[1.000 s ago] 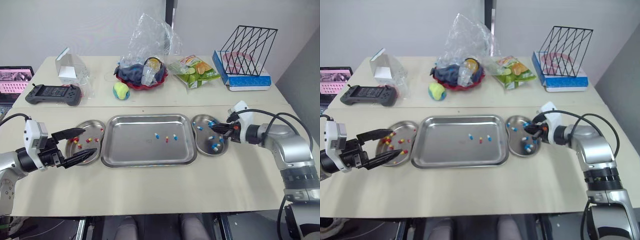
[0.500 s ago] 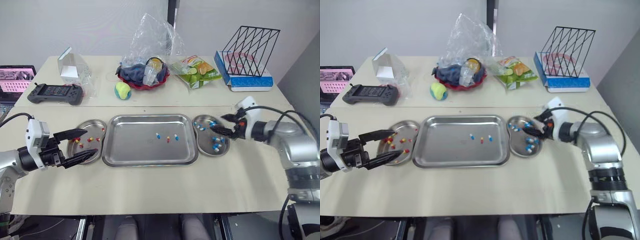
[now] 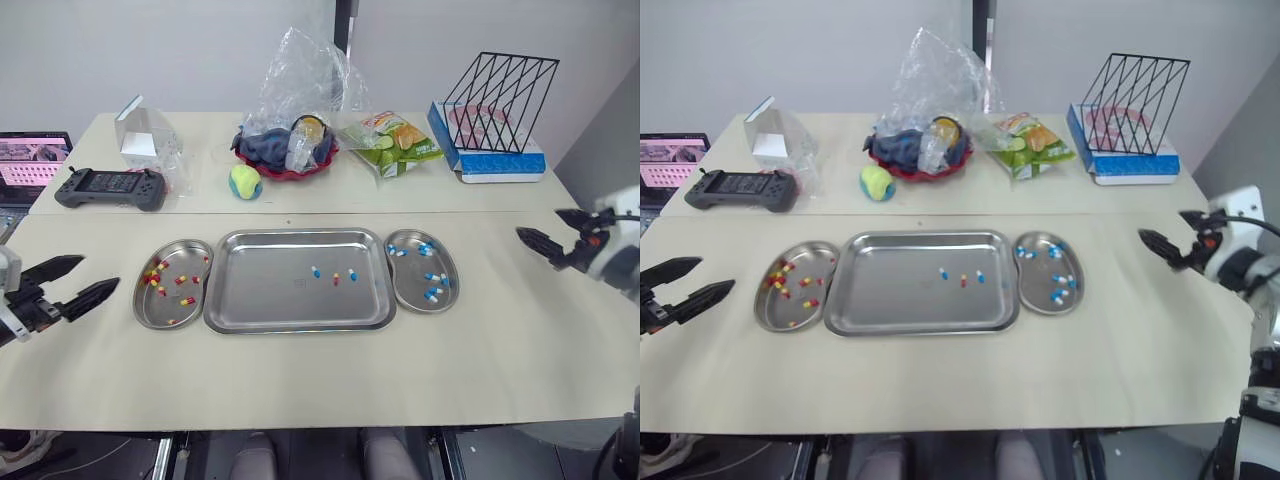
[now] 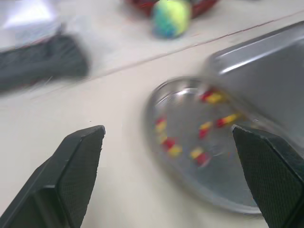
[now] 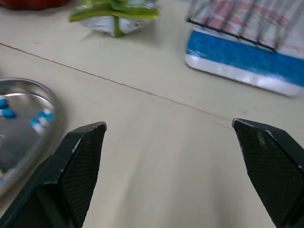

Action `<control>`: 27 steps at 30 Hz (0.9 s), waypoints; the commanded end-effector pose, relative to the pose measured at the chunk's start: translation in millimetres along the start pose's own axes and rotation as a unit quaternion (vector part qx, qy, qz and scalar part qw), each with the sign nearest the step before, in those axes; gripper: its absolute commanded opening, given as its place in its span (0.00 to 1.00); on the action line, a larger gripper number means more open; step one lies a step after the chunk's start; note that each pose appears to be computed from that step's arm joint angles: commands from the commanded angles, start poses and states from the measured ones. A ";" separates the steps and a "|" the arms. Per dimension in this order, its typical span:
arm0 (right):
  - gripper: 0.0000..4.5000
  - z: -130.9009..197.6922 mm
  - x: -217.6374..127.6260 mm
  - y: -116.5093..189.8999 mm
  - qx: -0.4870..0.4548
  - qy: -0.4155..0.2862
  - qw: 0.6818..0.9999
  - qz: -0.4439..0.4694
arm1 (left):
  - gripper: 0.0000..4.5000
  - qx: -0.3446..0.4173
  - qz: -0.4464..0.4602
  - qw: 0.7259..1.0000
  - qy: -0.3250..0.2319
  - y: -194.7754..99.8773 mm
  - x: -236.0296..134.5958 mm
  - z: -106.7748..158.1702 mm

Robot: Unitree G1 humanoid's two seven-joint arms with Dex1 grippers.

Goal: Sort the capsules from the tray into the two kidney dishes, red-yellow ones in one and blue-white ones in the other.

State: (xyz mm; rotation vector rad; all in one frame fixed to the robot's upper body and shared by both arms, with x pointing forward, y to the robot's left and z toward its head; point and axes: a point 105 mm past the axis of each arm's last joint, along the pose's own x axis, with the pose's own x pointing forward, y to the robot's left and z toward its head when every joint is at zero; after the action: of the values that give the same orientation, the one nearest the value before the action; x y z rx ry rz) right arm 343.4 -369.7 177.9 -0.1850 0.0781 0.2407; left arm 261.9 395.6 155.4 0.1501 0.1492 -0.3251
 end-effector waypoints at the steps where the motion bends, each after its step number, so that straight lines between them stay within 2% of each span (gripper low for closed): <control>1: 0.99 10.6 -7.5 -10.3 0.003 -0.050 0.998 -0.029 | 1.00 0.041 0.047 0.998 -0.023 15.8 -9.4 11.6; 3: 0.99 3.0 -9.5 -9.1 0.008 -0.047 0.998 -0.031 | 1.00 0.045 0.076 0.996 -0.022 23.6 -11.1 9.1; 6: 0.99 -7.2 -10.0 -5.7 0.016 -0.037 0.999 -0.031 | 1.00 0.036 0.065 0.997 -0.019 21.9 -9.5 4.7; 9: 0.99 -9.9 -9.6 -3.6 0.018 -0.033 0.999 -0.030 | 1.00 0.033 0.093 0.994 -0.038 29.6 -9.2 8.8; 12: 0.99 -10.2 -9.1 -3.4 0.019 -0.032 0.999 -0.031 | 1.00 0.032 0.126 0.991 -0.029 39.0 -7.1 7.6; 17: 0.99 -12.6 -8.1 -3.4 0.018 -0.024 0.999 -0.032 | 1.00 0.060 0.135 0.989 -0.032 40.1 -4.1 11.5; 27: 0.99 -11.9 -4.2 -0.3 0.018 -0.025 0.999 -0.028 | 1.00 0.050 0.121 0.990 -0.048 40.2 -2.9 16.0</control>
State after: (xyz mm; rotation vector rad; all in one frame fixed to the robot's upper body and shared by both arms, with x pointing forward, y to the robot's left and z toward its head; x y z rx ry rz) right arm 337.2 -373.4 150.5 -0.1263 0.0772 0.1879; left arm 275.0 429.2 160.5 0.2264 0.0673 -0.0997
